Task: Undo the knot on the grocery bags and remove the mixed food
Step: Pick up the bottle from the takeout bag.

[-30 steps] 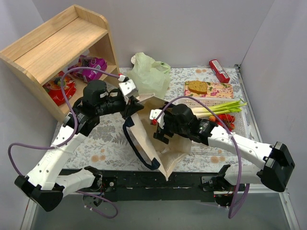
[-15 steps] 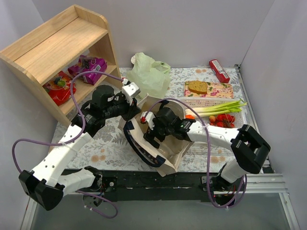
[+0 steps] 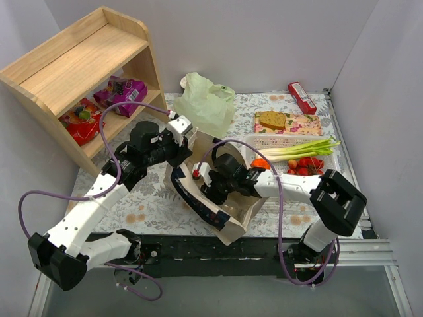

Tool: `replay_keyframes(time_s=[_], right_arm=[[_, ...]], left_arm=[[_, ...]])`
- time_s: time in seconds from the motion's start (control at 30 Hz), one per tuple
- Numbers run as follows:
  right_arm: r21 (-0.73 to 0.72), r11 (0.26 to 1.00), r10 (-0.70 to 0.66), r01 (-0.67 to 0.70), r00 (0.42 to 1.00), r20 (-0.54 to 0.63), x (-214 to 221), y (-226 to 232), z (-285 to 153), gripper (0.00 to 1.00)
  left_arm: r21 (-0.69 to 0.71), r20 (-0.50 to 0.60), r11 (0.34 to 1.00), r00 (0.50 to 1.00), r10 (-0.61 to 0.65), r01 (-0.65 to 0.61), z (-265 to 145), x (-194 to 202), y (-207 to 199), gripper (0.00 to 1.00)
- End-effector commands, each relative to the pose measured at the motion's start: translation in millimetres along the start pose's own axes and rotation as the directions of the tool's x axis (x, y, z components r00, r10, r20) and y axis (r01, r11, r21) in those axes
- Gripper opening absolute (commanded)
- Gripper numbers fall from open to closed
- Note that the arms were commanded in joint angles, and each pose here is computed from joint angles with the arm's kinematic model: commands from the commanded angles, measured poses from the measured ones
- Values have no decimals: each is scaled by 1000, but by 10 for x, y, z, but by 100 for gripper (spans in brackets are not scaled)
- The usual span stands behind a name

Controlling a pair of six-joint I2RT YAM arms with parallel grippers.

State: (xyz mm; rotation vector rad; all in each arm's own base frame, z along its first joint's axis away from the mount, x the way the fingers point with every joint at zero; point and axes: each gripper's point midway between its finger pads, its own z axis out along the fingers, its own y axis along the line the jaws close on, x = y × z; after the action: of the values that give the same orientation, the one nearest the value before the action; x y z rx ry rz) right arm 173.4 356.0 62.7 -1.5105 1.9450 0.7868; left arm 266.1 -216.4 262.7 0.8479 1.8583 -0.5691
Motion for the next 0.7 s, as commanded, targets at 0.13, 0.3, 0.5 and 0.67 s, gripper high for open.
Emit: replay_keyframes(time_s=[0.13,0.3,0.5,0.67], right_arm=[[-60,978,-191,199,975,118,-589,-43,-687,1],[-118,949,-251,291,929,272,-1113,-94,-1299,1],[-10,933,-318,361,836,447,-1626,-77,-2041,1],[150,881,-452,449,705,547,-2042,60,-2570,1]], left_arm=[[-38,120,998,992,45,-41,-24,-208,36,0],[-43,125,999,992,14,-8,17,-197,56,0],[13,82,999,996,-33,33,80,-95,-26,0],[64,90,998,996,-28,22,36,-261,-109,9]])
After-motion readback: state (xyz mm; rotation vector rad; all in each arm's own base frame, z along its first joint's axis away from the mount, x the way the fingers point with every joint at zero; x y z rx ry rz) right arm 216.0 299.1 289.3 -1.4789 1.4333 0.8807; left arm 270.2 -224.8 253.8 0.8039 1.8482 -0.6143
